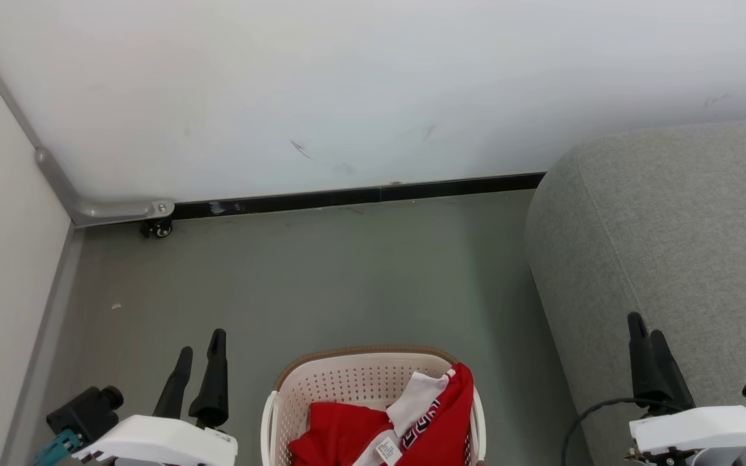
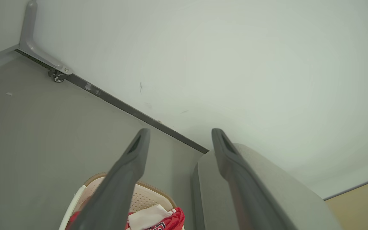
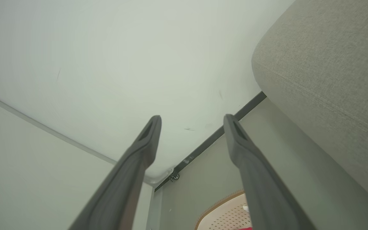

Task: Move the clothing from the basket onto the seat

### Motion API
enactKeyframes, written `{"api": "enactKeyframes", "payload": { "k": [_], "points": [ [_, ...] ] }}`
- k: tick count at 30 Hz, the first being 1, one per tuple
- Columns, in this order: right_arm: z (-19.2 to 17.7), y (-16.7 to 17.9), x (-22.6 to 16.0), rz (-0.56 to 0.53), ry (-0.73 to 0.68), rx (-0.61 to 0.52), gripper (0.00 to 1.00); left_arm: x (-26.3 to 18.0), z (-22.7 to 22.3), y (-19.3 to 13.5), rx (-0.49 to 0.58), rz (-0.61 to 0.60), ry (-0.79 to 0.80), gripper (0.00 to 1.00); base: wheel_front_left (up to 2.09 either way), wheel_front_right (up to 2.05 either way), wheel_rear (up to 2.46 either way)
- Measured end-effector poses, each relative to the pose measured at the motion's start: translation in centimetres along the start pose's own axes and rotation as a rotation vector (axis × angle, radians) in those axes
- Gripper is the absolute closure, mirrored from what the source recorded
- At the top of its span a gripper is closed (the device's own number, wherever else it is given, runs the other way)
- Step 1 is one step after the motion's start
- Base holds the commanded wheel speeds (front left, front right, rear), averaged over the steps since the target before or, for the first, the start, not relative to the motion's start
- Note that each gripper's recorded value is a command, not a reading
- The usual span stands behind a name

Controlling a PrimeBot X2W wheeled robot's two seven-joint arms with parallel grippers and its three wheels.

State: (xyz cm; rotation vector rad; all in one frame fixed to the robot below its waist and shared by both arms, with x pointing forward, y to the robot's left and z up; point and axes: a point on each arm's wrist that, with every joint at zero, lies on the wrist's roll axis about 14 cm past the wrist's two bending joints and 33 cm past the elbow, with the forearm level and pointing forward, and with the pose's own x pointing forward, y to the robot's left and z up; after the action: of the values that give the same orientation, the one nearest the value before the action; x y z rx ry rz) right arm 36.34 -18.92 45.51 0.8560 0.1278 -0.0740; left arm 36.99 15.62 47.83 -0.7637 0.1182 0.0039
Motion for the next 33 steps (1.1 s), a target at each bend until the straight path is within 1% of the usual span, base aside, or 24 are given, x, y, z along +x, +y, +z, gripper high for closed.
{"api": "enactKeyframes", "payload": {
  "k": [15,33],
  "points": [
    [-0.3,1.1,-0.1,0.045,-0.01,-0.262,0.0,-0.6,0.1,-1.3,0.307,-0.024,-0.039,0.0,0.0,0.0,0.0],
    [-0.8,1.8,-0.2,0.092,-0.02,-0.535,0.0,-1.0,-0.5,-2.2,0.615,-0.046,-0.084,0.0,0.0,0.0,0.0]
  ]
}}
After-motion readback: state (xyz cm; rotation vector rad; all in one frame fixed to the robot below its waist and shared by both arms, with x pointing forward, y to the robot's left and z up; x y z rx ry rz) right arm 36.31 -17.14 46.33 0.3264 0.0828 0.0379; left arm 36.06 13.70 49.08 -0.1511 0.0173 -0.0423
